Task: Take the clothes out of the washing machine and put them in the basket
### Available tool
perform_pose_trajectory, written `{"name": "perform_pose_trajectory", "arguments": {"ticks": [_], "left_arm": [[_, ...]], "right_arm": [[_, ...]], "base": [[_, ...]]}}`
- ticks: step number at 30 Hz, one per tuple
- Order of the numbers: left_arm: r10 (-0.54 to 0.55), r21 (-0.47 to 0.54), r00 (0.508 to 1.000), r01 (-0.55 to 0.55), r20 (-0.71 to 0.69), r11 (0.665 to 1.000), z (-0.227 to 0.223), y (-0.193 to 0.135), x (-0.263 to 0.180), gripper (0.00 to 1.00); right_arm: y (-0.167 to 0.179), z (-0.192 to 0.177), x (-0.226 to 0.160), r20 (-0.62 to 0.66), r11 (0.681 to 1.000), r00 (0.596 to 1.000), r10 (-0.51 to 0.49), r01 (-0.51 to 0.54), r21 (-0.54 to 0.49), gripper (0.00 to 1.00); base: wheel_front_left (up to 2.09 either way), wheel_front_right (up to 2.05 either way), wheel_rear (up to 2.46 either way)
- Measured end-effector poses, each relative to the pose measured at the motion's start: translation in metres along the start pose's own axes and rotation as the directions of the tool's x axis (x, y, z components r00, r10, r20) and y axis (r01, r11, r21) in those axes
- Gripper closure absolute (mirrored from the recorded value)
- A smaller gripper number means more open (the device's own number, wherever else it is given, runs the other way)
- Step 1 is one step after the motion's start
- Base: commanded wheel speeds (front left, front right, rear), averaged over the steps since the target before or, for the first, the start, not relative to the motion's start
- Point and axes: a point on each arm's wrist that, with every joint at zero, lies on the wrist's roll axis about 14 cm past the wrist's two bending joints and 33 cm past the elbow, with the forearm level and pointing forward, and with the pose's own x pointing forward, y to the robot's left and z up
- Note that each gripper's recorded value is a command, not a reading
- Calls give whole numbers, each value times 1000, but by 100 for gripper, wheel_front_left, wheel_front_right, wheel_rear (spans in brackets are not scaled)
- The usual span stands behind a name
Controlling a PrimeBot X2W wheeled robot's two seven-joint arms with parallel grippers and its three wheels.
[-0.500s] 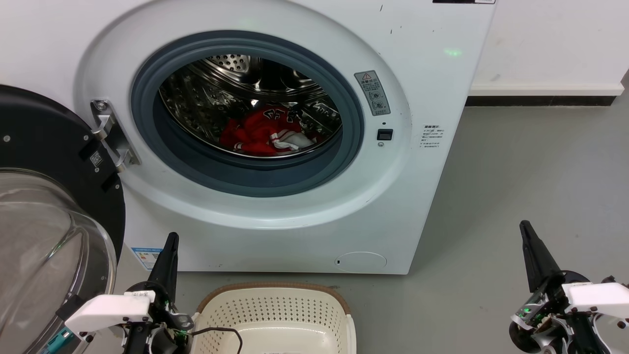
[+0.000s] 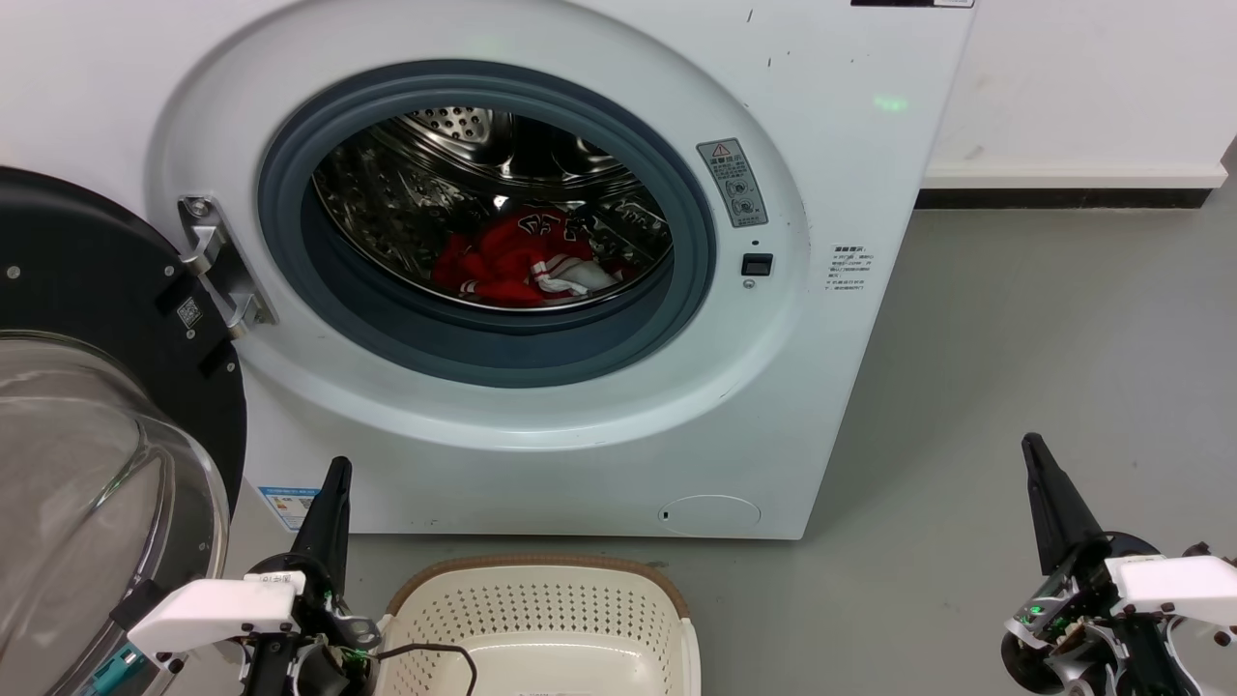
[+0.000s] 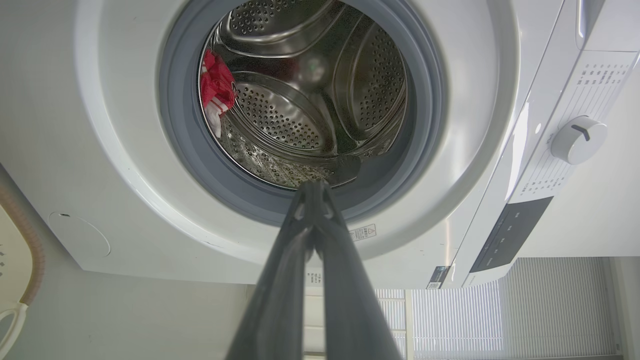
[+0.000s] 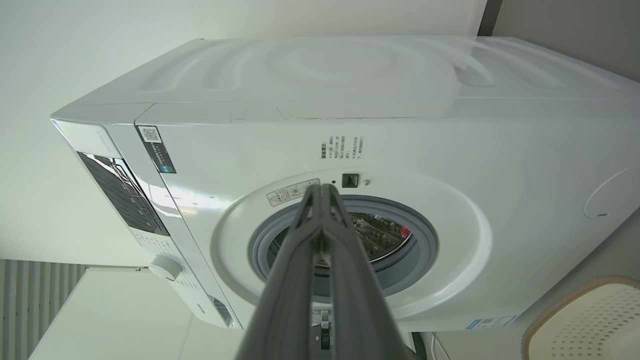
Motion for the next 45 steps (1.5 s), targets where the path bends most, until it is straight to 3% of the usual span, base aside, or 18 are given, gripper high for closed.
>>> {"name": "perform_pose_trajectory", "arguments": {"ticks": [11, 12, 16, 23, 33, 39, 45], "left_arm": [[0, 0, 1000, 0, 0, 1000, 0, 0, 0, 100], [6, -1, 1000, -6, 0, 1000, 0, 2, -1, 0], [59, -5, 998, -59, 0, 998, -2, 20, -8, 0], [55, 23, 998, -55, -3, 998, -10, 18, -6, 0], [10, 167, 1000, -9, -3, 986, -15, 3, -1, 0], [-27, 279, 1000, 26, -2, 960, -16, -10, 3, 0], [-51, 396, 999, 50, -7, 917, -19, -17, 5, 0]], "right_arm": [[0, 0, 0, 0, 1000, 1000, 0, 0, 0, 100], [-2, 0, -1, 0, 1000, 1000, -5, 5, 1, 0], [-18, 1, -9, 8, 999, 999, -54, 54, 3, 0], [-14, 2, -9, 29, 999, 999, -41, 41, -23, 0], [-5, 8, -10, 64, 990, 998, -13, 22, -143, 0], [6, 8, -10, 69, 961, 997, 21, -1, -277, 0], [14, 7, -11, 63, 901, 997, 47, -15, -434, 0]], "base": [[0, 0, 0], [0, 0, 0], [0, 0, 0], [0, 0, 0], [0, 0, 0], [0, 0, 0], [0, 0, 0]]}}
